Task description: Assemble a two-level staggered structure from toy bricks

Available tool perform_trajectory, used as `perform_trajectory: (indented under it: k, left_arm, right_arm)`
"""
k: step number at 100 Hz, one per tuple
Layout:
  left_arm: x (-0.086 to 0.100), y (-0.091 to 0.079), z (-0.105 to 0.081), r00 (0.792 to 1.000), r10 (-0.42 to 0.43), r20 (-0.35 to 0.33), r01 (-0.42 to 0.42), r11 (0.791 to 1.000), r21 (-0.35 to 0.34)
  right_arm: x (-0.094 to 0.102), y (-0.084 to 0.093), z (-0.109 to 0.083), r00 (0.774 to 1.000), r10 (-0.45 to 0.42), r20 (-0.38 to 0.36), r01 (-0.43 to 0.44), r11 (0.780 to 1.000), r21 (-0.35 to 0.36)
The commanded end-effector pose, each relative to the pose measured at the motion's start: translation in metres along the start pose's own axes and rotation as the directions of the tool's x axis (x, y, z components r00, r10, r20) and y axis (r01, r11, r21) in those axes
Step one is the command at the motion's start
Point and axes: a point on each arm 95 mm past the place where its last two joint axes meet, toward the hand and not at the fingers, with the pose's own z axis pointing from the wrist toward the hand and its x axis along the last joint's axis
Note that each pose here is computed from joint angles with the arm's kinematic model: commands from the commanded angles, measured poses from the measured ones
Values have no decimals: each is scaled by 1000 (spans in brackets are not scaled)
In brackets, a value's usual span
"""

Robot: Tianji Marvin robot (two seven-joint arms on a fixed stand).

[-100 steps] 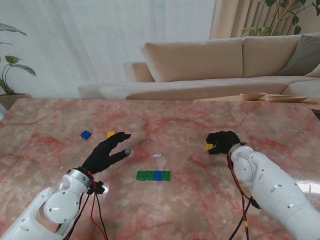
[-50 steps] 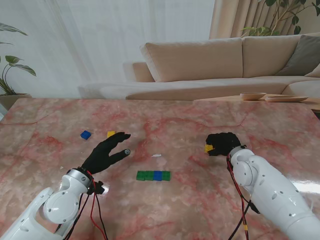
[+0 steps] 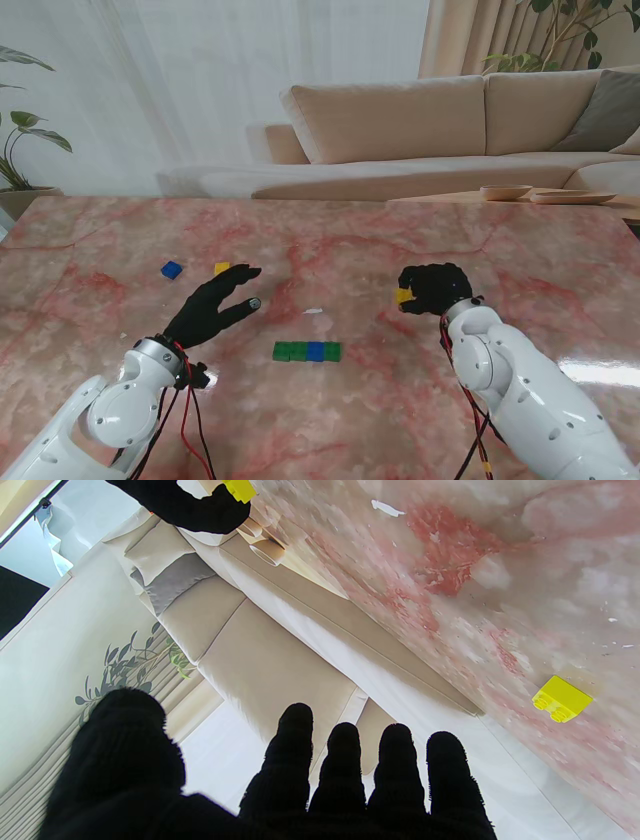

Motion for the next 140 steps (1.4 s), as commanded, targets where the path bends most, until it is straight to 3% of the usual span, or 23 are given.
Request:
perform_trajectory:
  k: [1, 30, 60, 82, 100, 140]
  left_arm:
    - [-1, 4, -2, 1000, -5, 8, 5, 1000, -7]
    - [0, 4, -4, 1000, -5, 11, 5, 1000, -1]
    - [2, 5, -6, 1000, -4, 9, 5, 1000, -8]
    - [3, 5, -6, 1000, -6, 7, 6, 1000, -9]
    - [4, 5, -7, 1000, -2, 6, 2, 1000, -9]
    - [4, 6, -9, 1000, 0, 8, 0, 1000, -8]
  right_arm:
    - [14, -8, -6, 1000, 16, -18, -16, 1000, 24]
    - [57, 1, -30, 998, 22, -58, -22, 1000, 2]
    - [90, -10, -44, 995, 29, -90, -27, 999, 28]
    - [111, -18, -50, 998, 8, -66, -6, 1000, 22]
    - [124, -26, -49, 998, -3, -59, 4, 1000, 13]
    - [140, -37, -49, 990, 39, -134, -37, 999, 14]
